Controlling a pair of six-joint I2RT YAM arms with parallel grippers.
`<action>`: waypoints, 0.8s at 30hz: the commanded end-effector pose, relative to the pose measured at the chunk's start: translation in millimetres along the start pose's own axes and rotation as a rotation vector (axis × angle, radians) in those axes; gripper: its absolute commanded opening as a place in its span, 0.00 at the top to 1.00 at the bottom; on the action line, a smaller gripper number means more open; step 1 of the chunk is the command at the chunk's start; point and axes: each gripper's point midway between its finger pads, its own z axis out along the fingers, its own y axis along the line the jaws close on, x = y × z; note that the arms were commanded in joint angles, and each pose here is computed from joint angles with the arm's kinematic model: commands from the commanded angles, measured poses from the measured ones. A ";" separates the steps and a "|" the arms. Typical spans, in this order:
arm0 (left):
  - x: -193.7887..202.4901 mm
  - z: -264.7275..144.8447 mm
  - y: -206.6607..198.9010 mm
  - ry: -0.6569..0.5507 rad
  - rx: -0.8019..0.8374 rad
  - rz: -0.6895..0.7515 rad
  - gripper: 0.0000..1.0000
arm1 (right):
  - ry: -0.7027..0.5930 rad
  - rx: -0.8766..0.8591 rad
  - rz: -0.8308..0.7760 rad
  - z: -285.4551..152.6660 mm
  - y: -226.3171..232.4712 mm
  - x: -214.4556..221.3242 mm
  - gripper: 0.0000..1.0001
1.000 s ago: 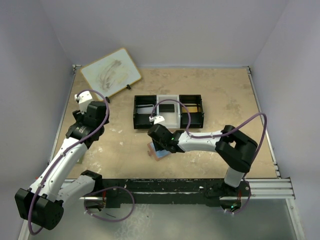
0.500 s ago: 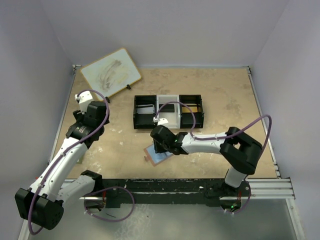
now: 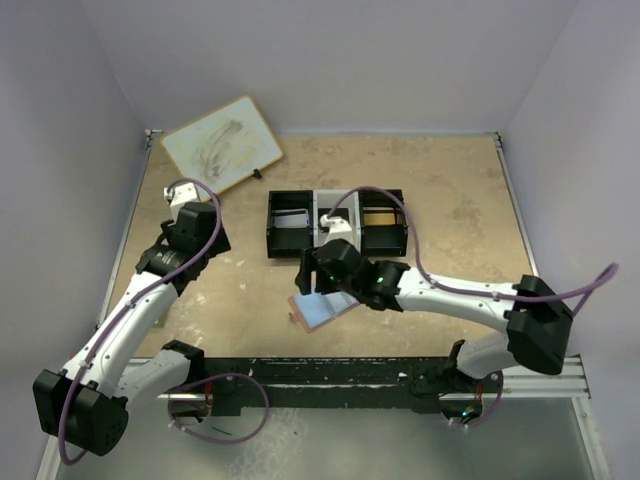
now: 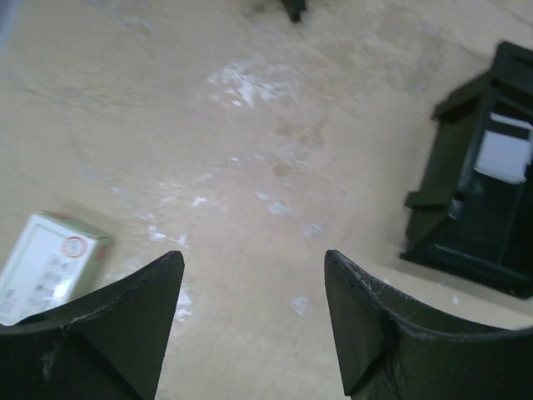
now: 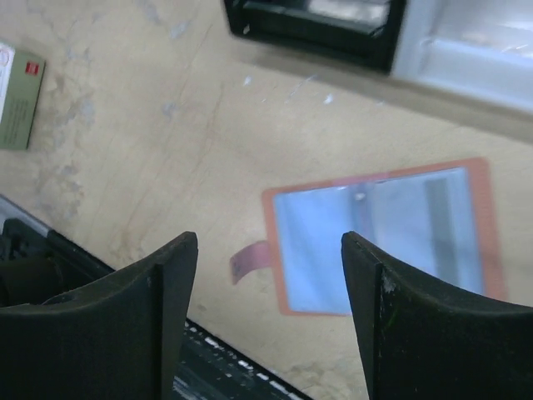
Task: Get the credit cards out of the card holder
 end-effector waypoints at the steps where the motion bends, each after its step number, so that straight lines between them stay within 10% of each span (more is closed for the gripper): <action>1: 33.2 -3.8 -60.0 0.163 0.311 -0.031 0.34 | -0.006 0.056 -0.011 -7.0 -56.0 -12.1 0.29; 5: 63.8 -23.3 -103.9 0.273 0.538 -0.180 0.35 | 0.010 -0.024 -0.014 -10.9 -69.7 -5.7 0.33; 24: 178.9 -63.4 -157.3 0.378 0.584 -0.164 0.35 | 0.139 -0.045 0.009 18.3 -104.8 31.3 0.49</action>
